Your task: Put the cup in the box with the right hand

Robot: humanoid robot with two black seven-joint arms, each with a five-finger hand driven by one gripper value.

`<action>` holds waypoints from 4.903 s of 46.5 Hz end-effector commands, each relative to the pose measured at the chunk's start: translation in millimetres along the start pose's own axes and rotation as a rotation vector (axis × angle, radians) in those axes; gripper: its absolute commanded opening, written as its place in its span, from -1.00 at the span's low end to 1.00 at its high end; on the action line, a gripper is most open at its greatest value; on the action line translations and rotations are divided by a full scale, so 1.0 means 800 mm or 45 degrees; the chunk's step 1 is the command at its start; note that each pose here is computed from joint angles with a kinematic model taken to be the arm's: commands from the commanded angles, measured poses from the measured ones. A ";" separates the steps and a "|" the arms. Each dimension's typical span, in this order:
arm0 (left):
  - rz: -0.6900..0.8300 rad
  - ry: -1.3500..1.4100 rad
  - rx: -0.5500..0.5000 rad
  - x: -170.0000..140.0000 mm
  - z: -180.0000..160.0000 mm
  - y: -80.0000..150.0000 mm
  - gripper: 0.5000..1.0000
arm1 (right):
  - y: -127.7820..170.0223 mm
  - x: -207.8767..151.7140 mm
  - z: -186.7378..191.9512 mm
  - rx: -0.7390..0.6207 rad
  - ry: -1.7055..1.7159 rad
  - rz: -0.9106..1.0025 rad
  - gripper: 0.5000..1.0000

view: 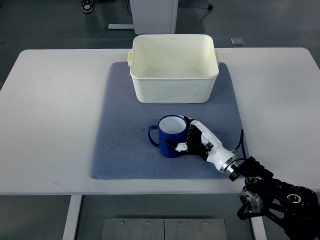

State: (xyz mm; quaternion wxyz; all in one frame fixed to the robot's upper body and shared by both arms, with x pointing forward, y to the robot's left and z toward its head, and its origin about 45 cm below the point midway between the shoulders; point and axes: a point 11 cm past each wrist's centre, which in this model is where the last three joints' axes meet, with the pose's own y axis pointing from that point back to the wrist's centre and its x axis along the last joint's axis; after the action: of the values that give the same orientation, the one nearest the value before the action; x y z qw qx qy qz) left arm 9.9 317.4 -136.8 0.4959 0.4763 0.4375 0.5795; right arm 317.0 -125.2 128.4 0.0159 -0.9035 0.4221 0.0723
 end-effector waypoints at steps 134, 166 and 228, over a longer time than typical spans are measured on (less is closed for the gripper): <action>0.000 0.000 0.000 0.000 0.000 0.000 1.00 | -0.182 0.080 -0.179 0.012 0.354 0.213 -1.00; -0.002 0.000 0.000 -0.001 0.000 0.000 1.00 | -0.179 0.079 -0.175 0.043 0.348 0.218 0.98; 0.000 0.000 0.000 0.000 0.000 0.000 1.00 | -0.007 0.223 -0.203 0.088 0.140 0.495 0.99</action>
State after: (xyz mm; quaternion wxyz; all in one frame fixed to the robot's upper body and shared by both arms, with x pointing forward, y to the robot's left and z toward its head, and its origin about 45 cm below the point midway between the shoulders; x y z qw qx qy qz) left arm 9.8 317.4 -136.8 0.4959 0.4764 0.4375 0.5795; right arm 457.4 -262.7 268.9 0.0056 -0.8127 0.5827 0.0007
